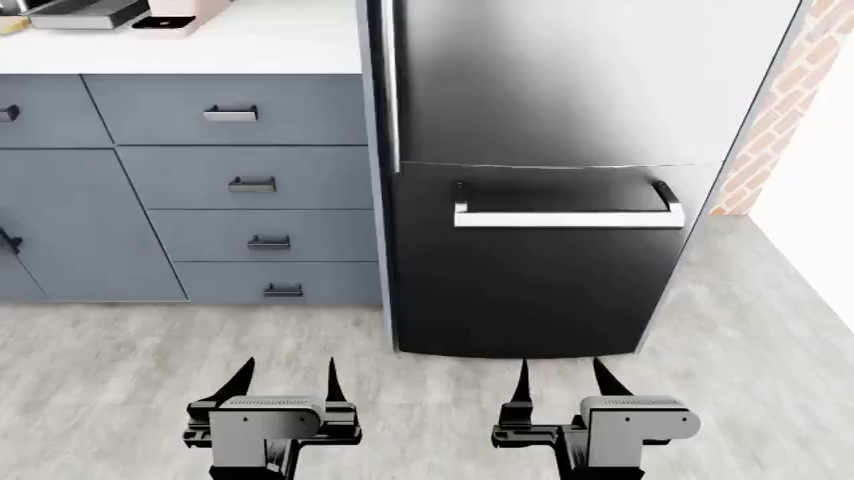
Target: Open the fridge door
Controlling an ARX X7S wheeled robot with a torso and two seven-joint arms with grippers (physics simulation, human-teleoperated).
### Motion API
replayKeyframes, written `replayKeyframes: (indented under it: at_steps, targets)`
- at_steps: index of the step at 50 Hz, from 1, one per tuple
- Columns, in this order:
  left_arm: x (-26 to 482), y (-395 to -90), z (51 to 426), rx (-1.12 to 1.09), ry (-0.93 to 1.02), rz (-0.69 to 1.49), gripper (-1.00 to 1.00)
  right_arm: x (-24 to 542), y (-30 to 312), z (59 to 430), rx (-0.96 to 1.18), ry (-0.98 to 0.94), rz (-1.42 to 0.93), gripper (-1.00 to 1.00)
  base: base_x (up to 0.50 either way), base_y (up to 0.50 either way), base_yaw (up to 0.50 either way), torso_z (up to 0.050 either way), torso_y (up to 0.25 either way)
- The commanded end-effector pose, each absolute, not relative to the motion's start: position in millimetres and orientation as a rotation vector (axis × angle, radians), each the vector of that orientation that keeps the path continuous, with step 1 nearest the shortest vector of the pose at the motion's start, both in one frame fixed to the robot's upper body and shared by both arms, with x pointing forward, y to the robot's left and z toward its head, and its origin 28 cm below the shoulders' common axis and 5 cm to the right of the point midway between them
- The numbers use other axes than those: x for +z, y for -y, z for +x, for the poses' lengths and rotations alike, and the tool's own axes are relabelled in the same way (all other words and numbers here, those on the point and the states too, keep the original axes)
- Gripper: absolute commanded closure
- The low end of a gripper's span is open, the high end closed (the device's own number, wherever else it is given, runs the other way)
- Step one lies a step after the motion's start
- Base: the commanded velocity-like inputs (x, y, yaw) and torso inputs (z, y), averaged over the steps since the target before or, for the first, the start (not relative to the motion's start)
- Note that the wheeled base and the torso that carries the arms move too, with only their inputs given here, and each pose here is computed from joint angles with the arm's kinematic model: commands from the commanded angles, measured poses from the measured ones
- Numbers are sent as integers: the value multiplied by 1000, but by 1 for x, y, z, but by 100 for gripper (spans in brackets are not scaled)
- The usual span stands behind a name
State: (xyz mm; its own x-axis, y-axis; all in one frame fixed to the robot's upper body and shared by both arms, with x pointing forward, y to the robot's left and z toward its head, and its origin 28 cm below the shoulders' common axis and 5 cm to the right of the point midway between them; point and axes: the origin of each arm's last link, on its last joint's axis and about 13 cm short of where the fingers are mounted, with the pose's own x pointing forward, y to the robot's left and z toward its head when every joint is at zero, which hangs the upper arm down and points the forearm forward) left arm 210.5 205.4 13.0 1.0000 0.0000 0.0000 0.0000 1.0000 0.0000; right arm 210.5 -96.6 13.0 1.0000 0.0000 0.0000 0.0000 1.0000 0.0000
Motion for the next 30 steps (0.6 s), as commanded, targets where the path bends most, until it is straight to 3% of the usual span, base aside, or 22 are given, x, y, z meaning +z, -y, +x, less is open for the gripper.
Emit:
replayKeyframes:
  at_steps: [1,4,30]
  targets:
    - [13,-206,210,1,-2,-2,-100,14,96,211,-1,-2,-4,-100,0,0,0,0,0]
    - [12,-206,211,9,-8,-3,-100,14,95,209,15,19,-20,-100,0,0,0,0,0]
    - [12,-199,207,1,-15,15,-100,20,94,202,73,84,-9,-100,36,500,0,0,0]
